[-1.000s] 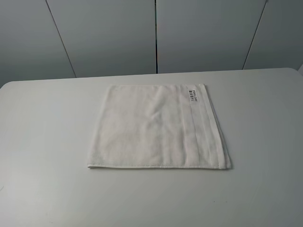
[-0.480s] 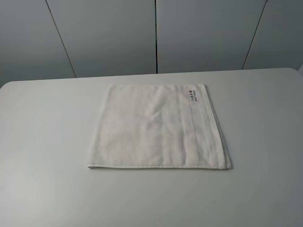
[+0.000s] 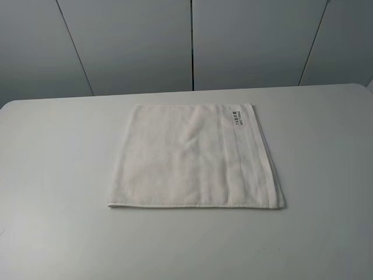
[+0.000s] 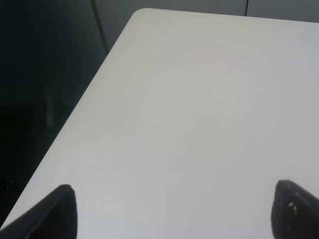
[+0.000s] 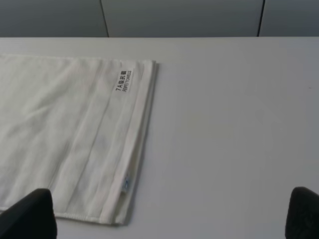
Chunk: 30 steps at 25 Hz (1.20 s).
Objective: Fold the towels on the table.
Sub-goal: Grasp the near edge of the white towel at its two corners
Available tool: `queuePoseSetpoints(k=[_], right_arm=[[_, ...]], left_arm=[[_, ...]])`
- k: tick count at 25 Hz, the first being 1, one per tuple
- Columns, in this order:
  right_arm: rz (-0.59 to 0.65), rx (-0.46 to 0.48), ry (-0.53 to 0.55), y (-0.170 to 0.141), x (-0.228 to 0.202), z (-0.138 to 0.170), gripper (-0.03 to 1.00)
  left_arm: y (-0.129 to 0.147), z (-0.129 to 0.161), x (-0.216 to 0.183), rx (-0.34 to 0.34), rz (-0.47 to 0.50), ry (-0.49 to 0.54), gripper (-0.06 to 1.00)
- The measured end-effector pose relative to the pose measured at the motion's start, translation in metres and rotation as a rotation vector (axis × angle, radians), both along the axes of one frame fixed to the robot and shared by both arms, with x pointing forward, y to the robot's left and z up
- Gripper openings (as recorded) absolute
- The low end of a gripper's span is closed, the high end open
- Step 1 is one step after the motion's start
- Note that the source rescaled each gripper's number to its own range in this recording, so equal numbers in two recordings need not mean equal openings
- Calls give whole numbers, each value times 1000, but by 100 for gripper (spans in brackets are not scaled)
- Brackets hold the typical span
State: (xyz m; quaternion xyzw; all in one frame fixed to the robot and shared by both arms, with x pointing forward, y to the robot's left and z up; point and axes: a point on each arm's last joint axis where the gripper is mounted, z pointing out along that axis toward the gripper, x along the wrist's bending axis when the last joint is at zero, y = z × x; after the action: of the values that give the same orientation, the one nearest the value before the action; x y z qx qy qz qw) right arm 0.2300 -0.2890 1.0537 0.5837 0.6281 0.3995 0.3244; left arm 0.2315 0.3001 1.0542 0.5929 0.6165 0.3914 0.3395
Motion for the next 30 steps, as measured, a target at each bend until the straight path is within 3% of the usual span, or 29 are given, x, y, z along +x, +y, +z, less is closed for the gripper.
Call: queuePoseSetpoints(k=[14,21,26,30], right_arm=[[-17,-21,-10,-2,-1,3,100],[-15,-26,117,-2,27,26,100],[67,-40,184,5,69,41,100],[222,-56,251,15,108,47,100]], left_arm=[[1,11,5,3,0,-36,100],[5,29,55,47,-35,97,100],[5,38,100,67,-123,222,100],[-6,38,133,34,-299,278,100]])
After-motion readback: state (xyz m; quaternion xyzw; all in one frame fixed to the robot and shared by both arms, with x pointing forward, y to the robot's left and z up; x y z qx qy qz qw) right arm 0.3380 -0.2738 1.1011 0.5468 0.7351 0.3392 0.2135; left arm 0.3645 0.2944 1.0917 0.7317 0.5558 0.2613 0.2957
